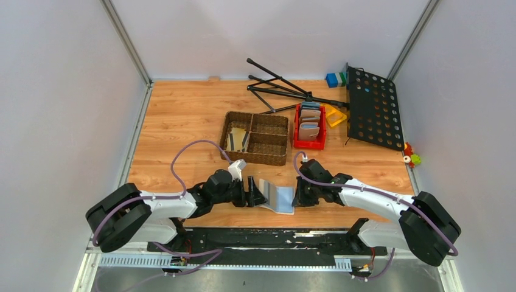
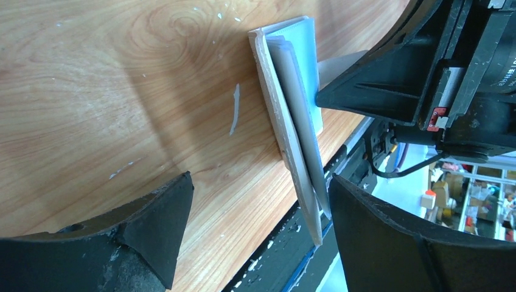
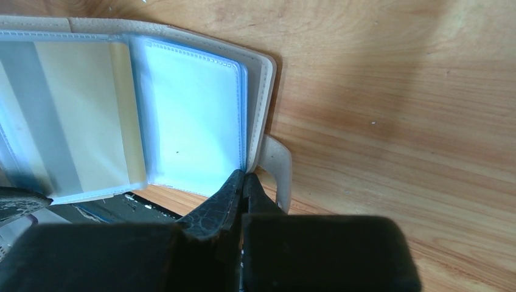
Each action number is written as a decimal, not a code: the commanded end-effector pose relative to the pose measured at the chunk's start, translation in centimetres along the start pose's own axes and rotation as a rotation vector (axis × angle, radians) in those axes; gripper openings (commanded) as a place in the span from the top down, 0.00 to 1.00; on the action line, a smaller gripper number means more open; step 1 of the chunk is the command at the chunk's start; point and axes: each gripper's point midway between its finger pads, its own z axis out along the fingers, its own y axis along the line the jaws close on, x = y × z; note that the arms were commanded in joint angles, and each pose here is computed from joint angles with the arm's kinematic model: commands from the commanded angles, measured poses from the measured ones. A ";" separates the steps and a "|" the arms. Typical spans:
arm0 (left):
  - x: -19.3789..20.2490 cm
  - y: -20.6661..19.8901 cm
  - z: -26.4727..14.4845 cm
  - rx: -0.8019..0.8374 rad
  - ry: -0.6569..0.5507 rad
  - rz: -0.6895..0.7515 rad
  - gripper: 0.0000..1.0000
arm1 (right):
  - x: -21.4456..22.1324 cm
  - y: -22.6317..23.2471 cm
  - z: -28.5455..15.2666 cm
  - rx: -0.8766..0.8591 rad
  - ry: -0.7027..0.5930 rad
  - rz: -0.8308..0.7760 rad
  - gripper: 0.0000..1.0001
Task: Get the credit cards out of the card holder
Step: Remove the credit card from the card holder.
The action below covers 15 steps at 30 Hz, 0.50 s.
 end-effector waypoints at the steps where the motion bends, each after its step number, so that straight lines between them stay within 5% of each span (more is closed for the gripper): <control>1: -0.3 -1.1 0.5 0.058 0.013 0.009 0.14 | -0.7 0.6 0.1 -0.021 -0.027 -0.033 1.00; 9: -1.6 -1.9 -1.0 0.110 -0.076 0.005 0.40 | -0.5 0.5 0.3 -0.024 -0.019 -0.037 1.00; 15: -2.1 -2.7 -1.8 0.147 -0.103 0.018 0.51 | -0.5 0.7 0.4 -0.033 -0.017 -0.039 1.00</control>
